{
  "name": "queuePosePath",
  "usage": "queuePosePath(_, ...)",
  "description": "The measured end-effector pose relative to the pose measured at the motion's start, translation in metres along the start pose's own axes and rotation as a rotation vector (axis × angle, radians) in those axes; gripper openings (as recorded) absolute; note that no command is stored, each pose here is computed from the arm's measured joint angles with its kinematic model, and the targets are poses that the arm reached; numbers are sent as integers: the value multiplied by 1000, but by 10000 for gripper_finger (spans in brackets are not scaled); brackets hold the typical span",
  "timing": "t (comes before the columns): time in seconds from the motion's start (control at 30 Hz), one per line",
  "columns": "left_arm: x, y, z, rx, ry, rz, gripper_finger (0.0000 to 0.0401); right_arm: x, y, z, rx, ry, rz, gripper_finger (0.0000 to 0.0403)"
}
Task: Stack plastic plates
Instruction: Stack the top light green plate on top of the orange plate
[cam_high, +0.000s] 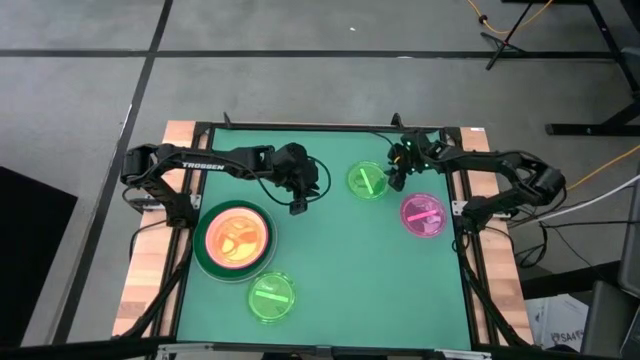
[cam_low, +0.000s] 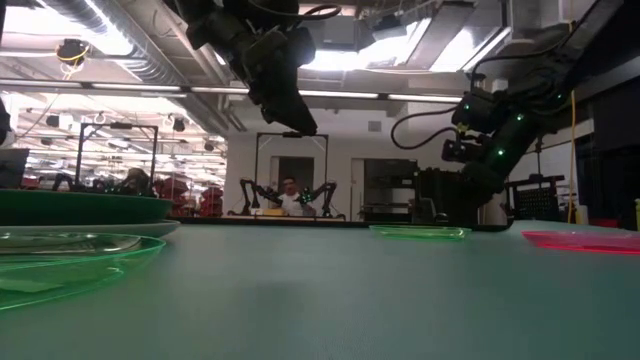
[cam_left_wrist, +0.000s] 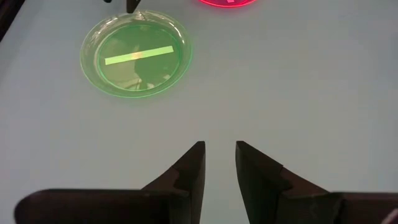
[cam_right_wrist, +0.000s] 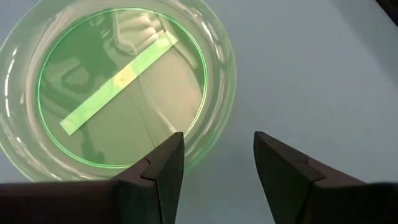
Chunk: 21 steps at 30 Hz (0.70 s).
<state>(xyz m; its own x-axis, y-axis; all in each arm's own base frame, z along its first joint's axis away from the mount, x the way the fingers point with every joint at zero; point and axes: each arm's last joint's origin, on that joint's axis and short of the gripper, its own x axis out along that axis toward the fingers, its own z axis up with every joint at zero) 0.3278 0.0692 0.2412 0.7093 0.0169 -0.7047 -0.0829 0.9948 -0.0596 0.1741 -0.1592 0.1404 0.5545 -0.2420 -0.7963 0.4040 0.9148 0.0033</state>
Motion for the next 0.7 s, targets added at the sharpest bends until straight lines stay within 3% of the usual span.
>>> queuePosePath(0.7, 0, 0, 0, 0, 0, 0, 82, 15, 0, -9, 18, 69, 51, 182)
